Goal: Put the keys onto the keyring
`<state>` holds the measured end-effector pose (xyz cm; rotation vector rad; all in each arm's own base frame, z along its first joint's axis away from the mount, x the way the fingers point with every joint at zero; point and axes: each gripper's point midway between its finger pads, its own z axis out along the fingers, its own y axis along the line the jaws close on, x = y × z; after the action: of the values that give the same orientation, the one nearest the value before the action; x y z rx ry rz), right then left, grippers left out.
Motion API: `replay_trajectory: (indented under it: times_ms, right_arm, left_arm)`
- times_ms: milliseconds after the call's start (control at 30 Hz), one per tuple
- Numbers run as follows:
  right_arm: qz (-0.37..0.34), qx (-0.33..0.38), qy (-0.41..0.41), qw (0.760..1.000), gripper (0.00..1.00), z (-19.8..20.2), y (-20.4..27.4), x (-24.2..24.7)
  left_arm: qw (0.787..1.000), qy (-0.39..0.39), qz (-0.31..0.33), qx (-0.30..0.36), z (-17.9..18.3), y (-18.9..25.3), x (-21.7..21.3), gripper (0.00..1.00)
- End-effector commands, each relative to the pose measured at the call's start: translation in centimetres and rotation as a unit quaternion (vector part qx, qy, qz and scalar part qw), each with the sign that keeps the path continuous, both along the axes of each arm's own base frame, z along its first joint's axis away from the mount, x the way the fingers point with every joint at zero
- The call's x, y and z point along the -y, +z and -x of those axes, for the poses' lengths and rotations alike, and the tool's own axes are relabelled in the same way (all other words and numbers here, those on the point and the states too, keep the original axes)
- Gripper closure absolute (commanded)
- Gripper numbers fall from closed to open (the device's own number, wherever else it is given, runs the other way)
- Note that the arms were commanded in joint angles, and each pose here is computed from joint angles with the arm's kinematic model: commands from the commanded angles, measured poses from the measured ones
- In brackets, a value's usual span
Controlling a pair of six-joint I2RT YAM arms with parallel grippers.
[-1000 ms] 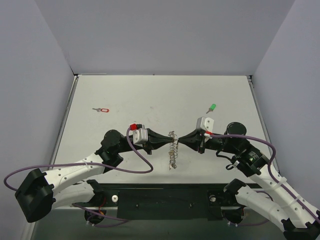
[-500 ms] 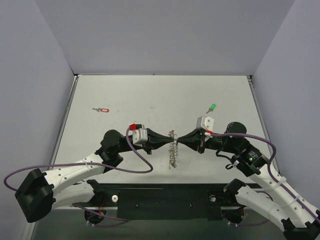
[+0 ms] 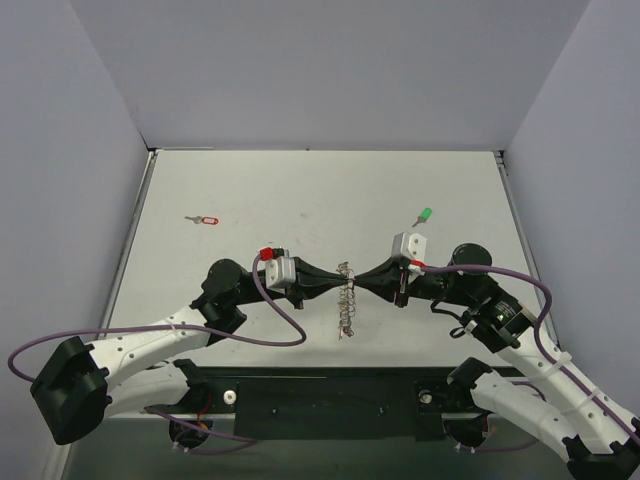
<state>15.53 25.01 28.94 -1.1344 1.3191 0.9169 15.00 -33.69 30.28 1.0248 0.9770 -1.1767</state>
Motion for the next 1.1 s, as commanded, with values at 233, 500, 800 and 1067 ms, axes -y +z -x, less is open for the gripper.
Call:
replay_trajectory:
  times_ms: [233,500,800,1067]
  right_arm:
    - [-0.028,0.031,0.023,0.999,1.00,0.4,2.0,-0.8]
    - [-0.025,0.032,0.026,0.999,1.00,0.5,1.8,-0.8]
    - [-0.005,0.038,0.031,0.999,1.00,0.7,0.9,-0.7]
    - [0.020,0.050,0.041,0.998,1.00,1.1,-0.2,-0.4]
  left_arm:
    - [0.999,-0.010,0.021,0.028,0.4,2.2,0.0,1.00]
    - [1.000,-0.003,0.018,0.026,0.2,2.2,0.1,1.00]
    - [1.000,0.008,0.022,0.020,-0.2,2.4,0.0,1.00]
    - [1.000,0.014,0.022,0.014,-0.4,2.4,0.0,1.00]
